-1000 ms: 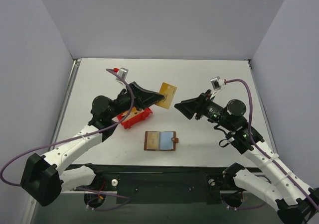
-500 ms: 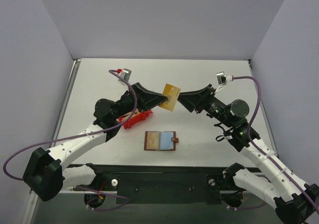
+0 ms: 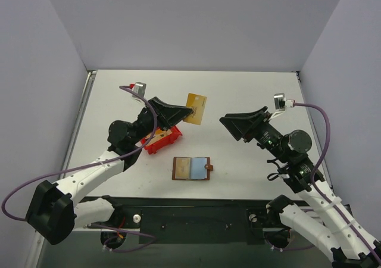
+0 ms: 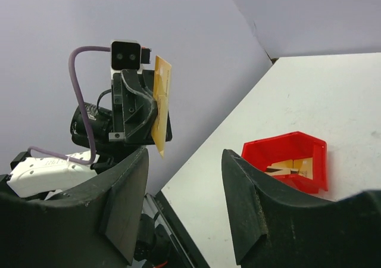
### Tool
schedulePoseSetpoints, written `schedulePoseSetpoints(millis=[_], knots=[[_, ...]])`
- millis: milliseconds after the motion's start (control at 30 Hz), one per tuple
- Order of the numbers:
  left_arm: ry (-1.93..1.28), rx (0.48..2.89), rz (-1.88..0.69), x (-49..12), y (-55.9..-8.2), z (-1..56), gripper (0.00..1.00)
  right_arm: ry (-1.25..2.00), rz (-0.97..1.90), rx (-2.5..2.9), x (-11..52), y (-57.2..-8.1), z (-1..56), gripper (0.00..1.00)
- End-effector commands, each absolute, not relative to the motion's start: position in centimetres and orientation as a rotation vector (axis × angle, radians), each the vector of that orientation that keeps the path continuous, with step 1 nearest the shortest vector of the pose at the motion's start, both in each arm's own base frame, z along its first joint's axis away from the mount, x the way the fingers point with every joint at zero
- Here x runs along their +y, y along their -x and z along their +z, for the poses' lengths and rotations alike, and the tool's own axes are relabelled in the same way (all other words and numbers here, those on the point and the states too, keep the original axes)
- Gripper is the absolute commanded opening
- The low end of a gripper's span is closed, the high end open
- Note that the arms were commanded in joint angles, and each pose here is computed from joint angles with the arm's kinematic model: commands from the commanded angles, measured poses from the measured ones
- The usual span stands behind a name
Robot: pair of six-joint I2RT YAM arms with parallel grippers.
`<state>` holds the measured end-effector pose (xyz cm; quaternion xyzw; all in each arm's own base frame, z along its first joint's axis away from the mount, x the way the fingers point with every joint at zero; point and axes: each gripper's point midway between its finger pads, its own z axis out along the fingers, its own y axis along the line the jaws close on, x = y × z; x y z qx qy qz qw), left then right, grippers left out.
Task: Put the credit cards into the card holder
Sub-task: Insert the credit card into the card holder.
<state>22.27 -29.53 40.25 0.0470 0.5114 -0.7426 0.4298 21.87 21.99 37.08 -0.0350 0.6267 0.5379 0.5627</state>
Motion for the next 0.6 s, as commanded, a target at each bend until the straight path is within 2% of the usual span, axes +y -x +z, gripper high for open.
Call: schedulePoseSetpoints(millis=[0, 567], knots=[[-0.101, 1.202, -1.847, -28.6, -22.4, 42.0, 0.0, 0.167, 1.253, 1.423, 22.1, -21.2, 38.9, 0.48], [-0.223, 1.234, -1.986, -32.0, -20.6, 41.2, 0.0, 0.23, 1.374, 1.456, 24.6, -21.5, 38.5, 0.48]])
